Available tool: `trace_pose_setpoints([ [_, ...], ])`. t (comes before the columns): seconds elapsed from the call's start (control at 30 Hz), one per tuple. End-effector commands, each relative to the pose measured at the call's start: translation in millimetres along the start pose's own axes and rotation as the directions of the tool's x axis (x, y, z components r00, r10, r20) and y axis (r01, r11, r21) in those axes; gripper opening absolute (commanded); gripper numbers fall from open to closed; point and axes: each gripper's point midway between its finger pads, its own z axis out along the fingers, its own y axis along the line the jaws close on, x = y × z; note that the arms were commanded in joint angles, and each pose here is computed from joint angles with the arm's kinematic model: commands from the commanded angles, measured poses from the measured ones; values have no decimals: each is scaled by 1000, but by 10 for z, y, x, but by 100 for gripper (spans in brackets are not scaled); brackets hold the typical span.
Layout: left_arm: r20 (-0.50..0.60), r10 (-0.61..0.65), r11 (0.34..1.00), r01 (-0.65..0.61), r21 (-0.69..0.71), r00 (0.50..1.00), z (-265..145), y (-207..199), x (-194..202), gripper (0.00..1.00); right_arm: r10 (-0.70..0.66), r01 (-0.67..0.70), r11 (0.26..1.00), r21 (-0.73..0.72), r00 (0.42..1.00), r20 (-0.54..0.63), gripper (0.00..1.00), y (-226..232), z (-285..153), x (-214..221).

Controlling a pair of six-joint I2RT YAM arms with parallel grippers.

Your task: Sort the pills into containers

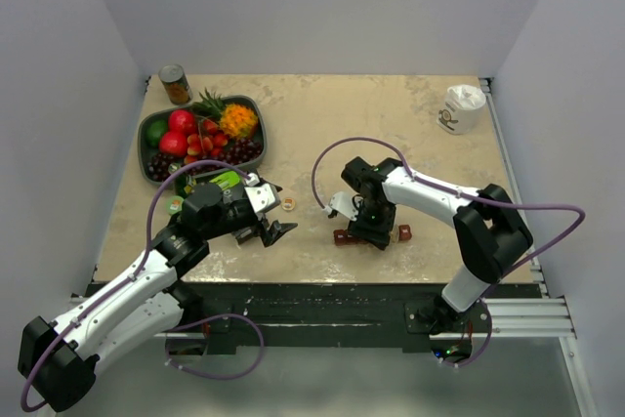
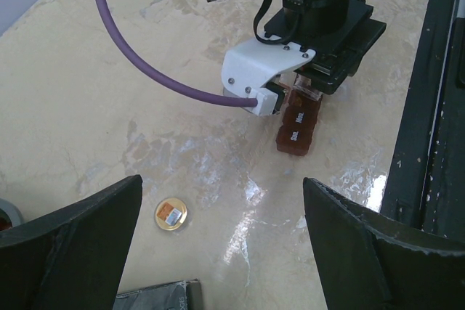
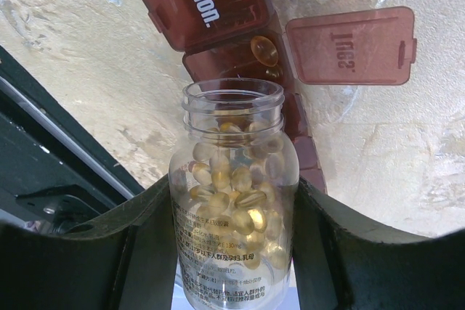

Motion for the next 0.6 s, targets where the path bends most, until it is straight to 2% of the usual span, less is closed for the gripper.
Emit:
trace_pose_setpoints([
  [0.0, 41, 44, 999, -45, 16, 998, 6, -14, -138, 96, -13, 13, 1000, 2, 1000, -8, 13, -21, -30, -43],
  [0.57, 40, 43, 999, -44, 16, 998, 6, -14, -130, 96, -36, 35, 999, -37, 999, -14, 14, 31, -34, -61],
])
